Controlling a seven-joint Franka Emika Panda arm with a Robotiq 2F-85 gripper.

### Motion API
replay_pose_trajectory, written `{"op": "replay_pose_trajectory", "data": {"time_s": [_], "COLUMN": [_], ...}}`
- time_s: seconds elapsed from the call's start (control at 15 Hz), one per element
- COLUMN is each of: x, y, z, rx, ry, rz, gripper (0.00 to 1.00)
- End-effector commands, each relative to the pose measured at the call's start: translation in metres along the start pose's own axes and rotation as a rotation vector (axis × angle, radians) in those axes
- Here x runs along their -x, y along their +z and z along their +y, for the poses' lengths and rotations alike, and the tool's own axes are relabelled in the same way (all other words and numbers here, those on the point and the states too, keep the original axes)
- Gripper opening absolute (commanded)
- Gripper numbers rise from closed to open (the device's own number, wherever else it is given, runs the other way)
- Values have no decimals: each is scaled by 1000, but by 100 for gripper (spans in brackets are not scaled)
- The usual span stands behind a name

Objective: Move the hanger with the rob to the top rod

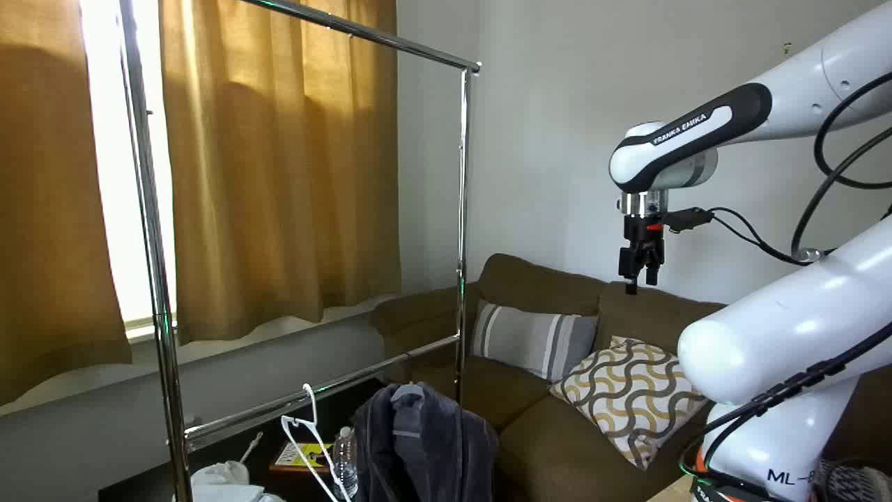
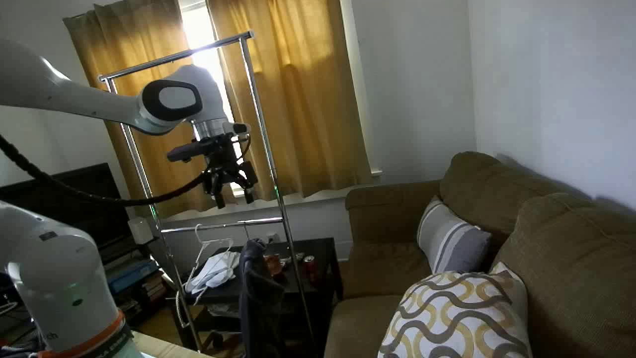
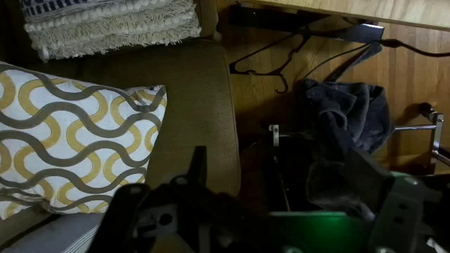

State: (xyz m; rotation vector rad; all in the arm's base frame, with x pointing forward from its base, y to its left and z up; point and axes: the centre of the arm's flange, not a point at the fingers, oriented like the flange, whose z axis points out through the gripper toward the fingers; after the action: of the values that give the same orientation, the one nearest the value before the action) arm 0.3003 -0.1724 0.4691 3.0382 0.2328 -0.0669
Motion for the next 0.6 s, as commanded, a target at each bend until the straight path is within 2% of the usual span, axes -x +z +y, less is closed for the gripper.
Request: {"op": "replay_pose_trajectory", "data": {"time_s": [0.0, 0.33, 0.4, 0.53], "x": [0, 0, -17, -41], "y": [0, 0, 14, 35], "z": [0, 0, 2, -16], "rx": [0, 0, -42, -78], "ry": [0, 0, -35, -96], "rz": [0, 0, -12, -7], "gripper": [100, 100, 100, 100]}}
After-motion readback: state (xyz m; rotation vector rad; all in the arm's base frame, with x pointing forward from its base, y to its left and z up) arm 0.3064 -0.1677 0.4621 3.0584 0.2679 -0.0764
